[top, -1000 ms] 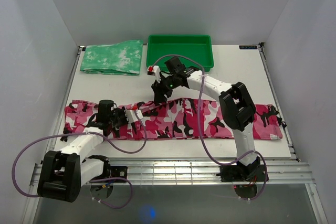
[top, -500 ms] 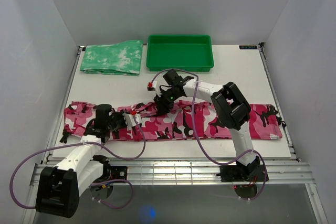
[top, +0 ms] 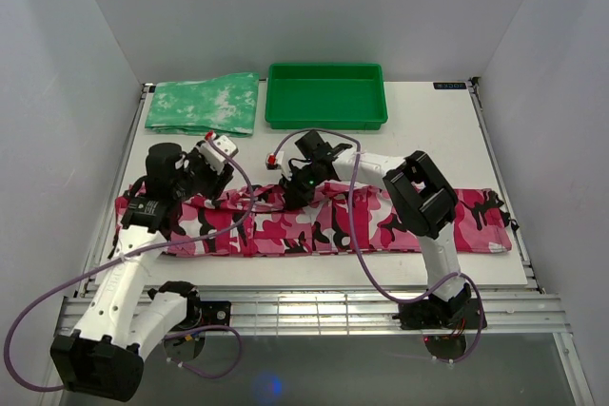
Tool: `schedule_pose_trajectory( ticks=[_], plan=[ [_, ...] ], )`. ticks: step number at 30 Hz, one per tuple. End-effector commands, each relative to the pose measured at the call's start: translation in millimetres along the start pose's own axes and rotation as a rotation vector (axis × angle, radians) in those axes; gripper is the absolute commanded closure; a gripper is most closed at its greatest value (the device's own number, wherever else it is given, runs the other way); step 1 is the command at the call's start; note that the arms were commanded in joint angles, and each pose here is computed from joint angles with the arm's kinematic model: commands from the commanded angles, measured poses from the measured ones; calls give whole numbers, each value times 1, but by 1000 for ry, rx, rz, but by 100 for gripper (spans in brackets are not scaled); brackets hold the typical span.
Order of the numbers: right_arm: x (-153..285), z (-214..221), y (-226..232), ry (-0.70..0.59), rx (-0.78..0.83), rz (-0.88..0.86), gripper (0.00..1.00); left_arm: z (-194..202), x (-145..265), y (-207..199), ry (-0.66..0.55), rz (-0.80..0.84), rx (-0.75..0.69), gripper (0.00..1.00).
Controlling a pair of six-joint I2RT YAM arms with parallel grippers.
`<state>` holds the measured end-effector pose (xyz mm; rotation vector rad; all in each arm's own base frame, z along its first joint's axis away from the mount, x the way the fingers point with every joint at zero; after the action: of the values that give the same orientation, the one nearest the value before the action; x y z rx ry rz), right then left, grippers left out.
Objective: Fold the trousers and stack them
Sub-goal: Fold the trousers
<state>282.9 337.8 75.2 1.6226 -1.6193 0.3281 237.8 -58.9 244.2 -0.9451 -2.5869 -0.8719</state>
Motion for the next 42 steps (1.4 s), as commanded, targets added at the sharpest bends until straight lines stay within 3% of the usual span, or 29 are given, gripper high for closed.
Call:
schedule_pose_trajectory(
  ticks=[1, 5, 11, 22, 27, 36, 42],
  plan=[
    [-6, 15, 14, 47, -28, -17, 78, 13, 0, -26, 178, 109, 373, 43],
    [-8, 17, 14, 49, -33, -3, 79, 16, -17, -34, 279, 223, 556, 44],
    [-5, 15, 15, 45, -25, 14, 80, 35, -44, -35, 423, 210, 694, 43],
    [-2, 13, 18, 38, -22, 20, 80, 54, -64, -30, 504, 91, 697, 50],
    [-2, 15, 19, 42, -22, 18, 80, 46, -68, -22, 460, 85, 689, 50],
    [-2, 16, 20, 46, -25, 21, 80, 59, -82, -27, 499, 105, 675, 51],
    [0, 12, 20, 37, -18, 27, 80, 67, -82, -37, 533, 127, 653, 58]
  ],
)
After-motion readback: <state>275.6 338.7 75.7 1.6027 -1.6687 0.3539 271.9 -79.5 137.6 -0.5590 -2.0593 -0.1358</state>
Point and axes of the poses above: each gripper's point midway between its finger pads, its own x axis back along the fingers, its own y axis along the line the jaws close on, z = x × y, the point moved 7 cm from there along x, back along the fingers, and after that the axes turned 7 degrees about -x, right-handed, at the moved point
